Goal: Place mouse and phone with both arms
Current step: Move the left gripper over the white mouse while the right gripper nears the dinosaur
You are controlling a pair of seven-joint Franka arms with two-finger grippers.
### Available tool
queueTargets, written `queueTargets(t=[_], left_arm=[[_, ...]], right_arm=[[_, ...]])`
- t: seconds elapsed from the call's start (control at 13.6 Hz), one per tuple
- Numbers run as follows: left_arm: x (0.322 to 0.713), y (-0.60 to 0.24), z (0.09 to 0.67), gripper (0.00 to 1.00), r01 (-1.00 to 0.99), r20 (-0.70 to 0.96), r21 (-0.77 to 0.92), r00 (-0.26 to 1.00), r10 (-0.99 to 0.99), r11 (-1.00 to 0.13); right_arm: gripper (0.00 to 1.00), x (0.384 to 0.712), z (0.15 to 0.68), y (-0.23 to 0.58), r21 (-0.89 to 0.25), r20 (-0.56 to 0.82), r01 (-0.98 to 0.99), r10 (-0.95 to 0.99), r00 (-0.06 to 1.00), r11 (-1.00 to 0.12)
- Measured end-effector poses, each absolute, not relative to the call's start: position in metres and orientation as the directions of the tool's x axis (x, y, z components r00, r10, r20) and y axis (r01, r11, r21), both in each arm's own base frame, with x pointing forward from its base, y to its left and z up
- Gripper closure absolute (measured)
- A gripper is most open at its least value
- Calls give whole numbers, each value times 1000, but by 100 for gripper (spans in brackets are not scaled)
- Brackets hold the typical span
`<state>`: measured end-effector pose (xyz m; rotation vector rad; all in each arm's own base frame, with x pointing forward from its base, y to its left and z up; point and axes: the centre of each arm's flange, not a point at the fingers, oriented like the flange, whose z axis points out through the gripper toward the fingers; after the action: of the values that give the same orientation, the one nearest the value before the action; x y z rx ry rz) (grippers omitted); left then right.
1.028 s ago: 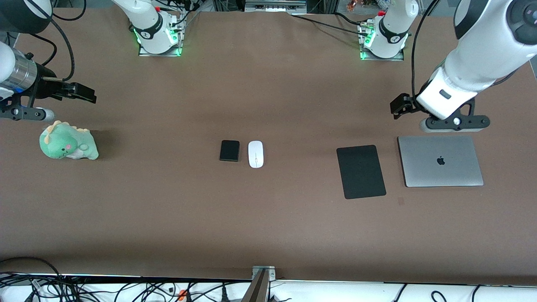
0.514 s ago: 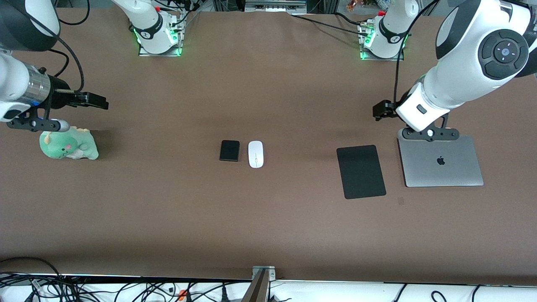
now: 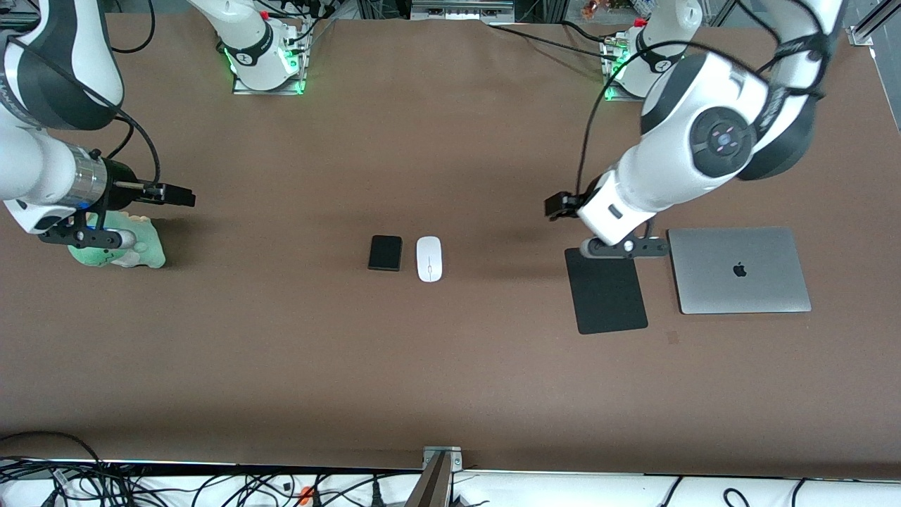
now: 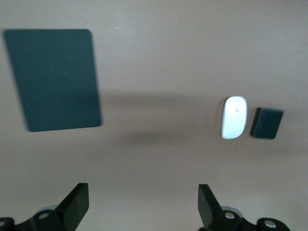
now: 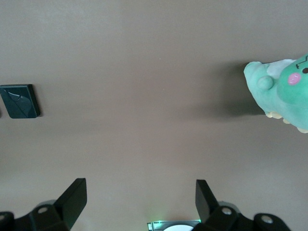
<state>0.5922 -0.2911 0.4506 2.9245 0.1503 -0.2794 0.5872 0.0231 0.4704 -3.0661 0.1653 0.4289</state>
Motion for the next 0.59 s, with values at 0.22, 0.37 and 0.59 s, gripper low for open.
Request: queueTargets(t=[0.22, 0.37, 0.59], left_arm=[[580, -357, 411, 0, 173, -194, 207, 972, 132, -963], [565, -404, 378, 0, 172, -178, 212, 975, 135, -962], [539, -465, 324, 0, 180, -113, 188, 980, 161, -965]], right_arm=[[0, 590, 469, 23, -27, -264, -115, -104, 959, -993], [0, 592, 468, 21, -28, -254, -121, -110, 961, -992], [0, 597, 461, 20, -36, -245, -127, -115, 963, -991]])
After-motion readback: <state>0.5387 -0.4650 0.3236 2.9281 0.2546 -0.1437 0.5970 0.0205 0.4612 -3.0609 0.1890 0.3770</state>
